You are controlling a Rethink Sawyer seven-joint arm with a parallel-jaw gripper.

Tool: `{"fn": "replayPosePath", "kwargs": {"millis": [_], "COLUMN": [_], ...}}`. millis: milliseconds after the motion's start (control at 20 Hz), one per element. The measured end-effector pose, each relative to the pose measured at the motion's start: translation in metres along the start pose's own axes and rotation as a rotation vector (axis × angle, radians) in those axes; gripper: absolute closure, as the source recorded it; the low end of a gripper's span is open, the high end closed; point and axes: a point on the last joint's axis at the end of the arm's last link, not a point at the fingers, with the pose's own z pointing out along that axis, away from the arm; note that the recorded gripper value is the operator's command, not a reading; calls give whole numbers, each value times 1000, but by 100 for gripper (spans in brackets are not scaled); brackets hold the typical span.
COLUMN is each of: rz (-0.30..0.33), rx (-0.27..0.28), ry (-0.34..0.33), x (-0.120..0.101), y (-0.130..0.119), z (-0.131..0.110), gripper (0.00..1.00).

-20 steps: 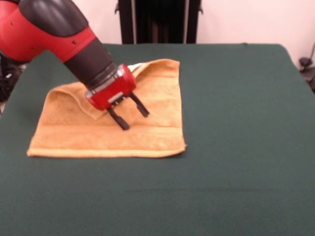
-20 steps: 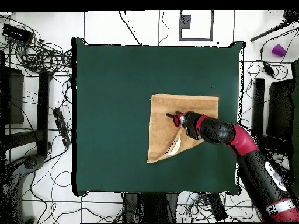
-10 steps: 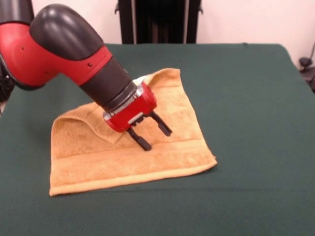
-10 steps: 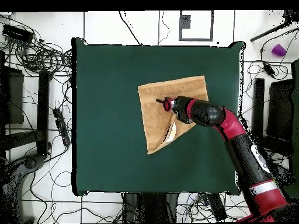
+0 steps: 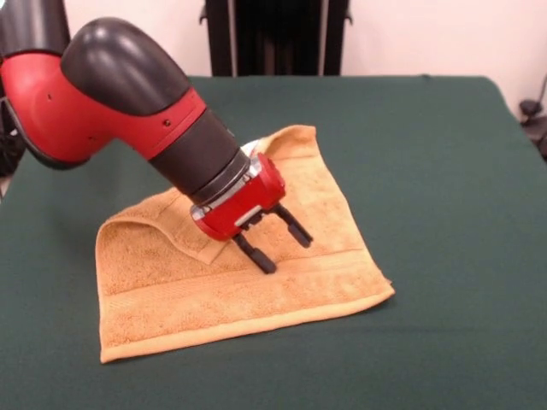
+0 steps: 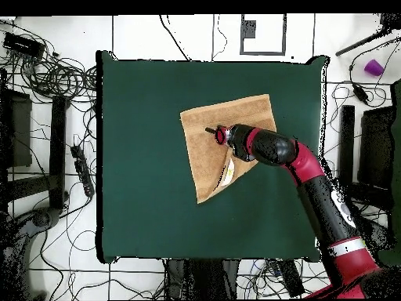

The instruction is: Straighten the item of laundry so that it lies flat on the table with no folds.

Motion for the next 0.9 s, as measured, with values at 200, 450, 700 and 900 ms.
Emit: {"fn": "replayPosePath", "kwargs": {"millis": [200,450,700,900], "rz": [-37,-81,-85,-76], "rx": [10,1,-6,9], "ry": [16,46,69,67], "x": [-1,5,16,20], "y": [13,43,62,57], "z": [-11,-45,-91,-108], "gripper": [0,0,0,0]}}
